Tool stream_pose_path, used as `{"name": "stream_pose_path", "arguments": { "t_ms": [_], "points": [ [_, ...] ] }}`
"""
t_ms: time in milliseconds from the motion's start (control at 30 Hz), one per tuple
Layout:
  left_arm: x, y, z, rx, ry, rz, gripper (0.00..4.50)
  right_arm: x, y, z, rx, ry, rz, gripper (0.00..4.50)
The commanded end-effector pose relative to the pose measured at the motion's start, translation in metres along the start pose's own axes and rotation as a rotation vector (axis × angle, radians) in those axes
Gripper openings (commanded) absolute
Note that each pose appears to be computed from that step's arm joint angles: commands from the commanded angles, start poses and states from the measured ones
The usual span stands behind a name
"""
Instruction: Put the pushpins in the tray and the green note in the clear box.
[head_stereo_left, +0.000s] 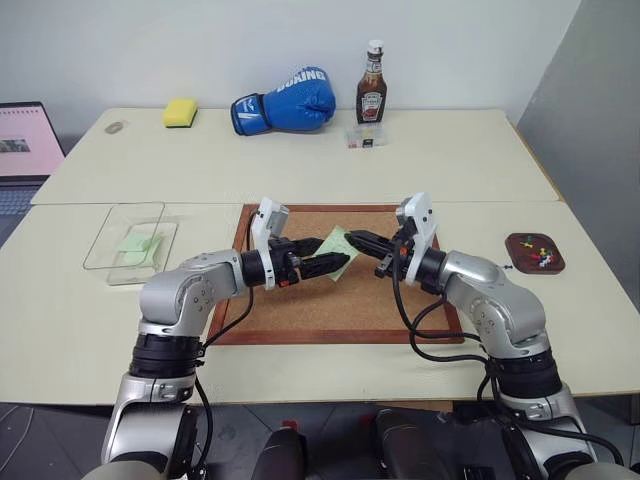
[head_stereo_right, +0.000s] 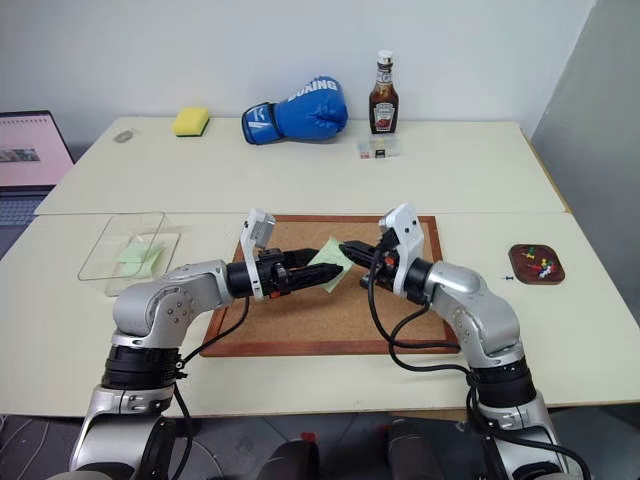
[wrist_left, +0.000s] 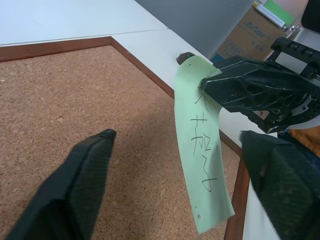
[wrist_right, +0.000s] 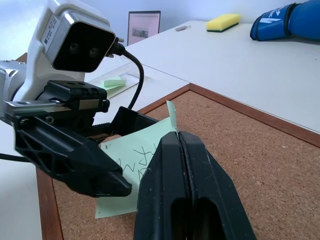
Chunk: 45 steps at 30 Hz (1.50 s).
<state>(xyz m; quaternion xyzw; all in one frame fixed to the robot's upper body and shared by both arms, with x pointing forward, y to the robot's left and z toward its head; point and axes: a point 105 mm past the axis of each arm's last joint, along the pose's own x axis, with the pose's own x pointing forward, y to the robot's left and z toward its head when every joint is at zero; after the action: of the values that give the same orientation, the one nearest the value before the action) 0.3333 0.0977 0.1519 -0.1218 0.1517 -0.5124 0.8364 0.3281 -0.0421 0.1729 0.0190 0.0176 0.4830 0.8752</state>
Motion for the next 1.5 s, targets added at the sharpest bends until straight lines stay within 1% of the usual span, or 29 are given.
{"name": "stream_pose_path", "arguments": {
  "t_ms": [33,167,200,267,367,400,600,633,800,900,967,1033,1267,1400,1433,1500],
  "points": [
    [0.005,-0.009,0.010,0.010,-0.034,-0.044,3.26,0.000,0.007,0.019,-0.016,-0.063,0.028,0.00],
    [0.005,-0.011,0.010,0.009,-0.038,-0.045,2.50,0.002,0.008,0.019,-0.006,-0.064,0.031,0.00],
    [0.005,-0.012,0.009,0.010,-0.036,-0.046,2.40,0.002,0.008,0.018,-0.005,-0.063,0.033,0.00],
    [0.004,-0.012,0.008,0.009,-0.034,-0.043,1.98,0.002,0.009,0.018,-0.004,-0.062,0.035,0.00],
    [0.003,-0.013,0.007,0.007,-0.031,-0.046,1.49,0.003,0.007,0.017,-0.007,-0.056,0.034,0.00],
    [0.003,-0.013,0.007,0.006,-0.032,-0.048,1.23,0.003,0.006,0.016,-0.007,-0.054,0.033,0.00],
    [0.003,-0.015,0.008,0.003,-0.043,-0.048,0.15,0.003,0.007,0.016,-0.005,-0.051,0.037,0.00],
    [0.003,-0.013,0.007,0.004,-0.039,-0.041,0.07,0.003,0.007,0.016,-0.005,-0.051,0.038,0.00],
    [0.004,-0.011,0.005,0.002,-0.036,-0.032,0.07,0.004,0.008,0.015,-0.004,-0.049,0.039,0.00],
    [0.004,-0.009,0.005,0.000,-0.035,-0.020,0.00,0.004,0.008,0.016,0.003,-0.053,0.038,0.50],
    [0.004,-0.007,0.005,-0.001,-0.032,-0.013,0.00,0.003,0.008,0.017,0.004,-0.054,0.035,1.00],
    [0.002,-0.005,0.006,-0.003,-0.033,-0.005,0.00,0.001,0.006,0.018,0.001,-0.053,0.031,1.31],
    [-0.004,0.000,0.007,-0.004,-0.040,0.025,0.00,-0.010,0.002,0.018,-0.004,-0.042,0.017,2.81],
    [-0.015,0.008,0.011,-0.001,-0.057,0.090,0.00,-0.017,0.004,0.020,0.004,-0.042,0.032,3.53],
    [-0.020,0.011,0.014,0.005,-0.067,0.116,0.00,-0.020,0.008,0.021,0.015,-0.048,0.050,3.83],
    [-0.036,0.017,0.027,0.021,-0.107,0.180,0.00,-0.023,0.018,0.030,0.042,-0.072,0.101,4.27]
  ]
}}
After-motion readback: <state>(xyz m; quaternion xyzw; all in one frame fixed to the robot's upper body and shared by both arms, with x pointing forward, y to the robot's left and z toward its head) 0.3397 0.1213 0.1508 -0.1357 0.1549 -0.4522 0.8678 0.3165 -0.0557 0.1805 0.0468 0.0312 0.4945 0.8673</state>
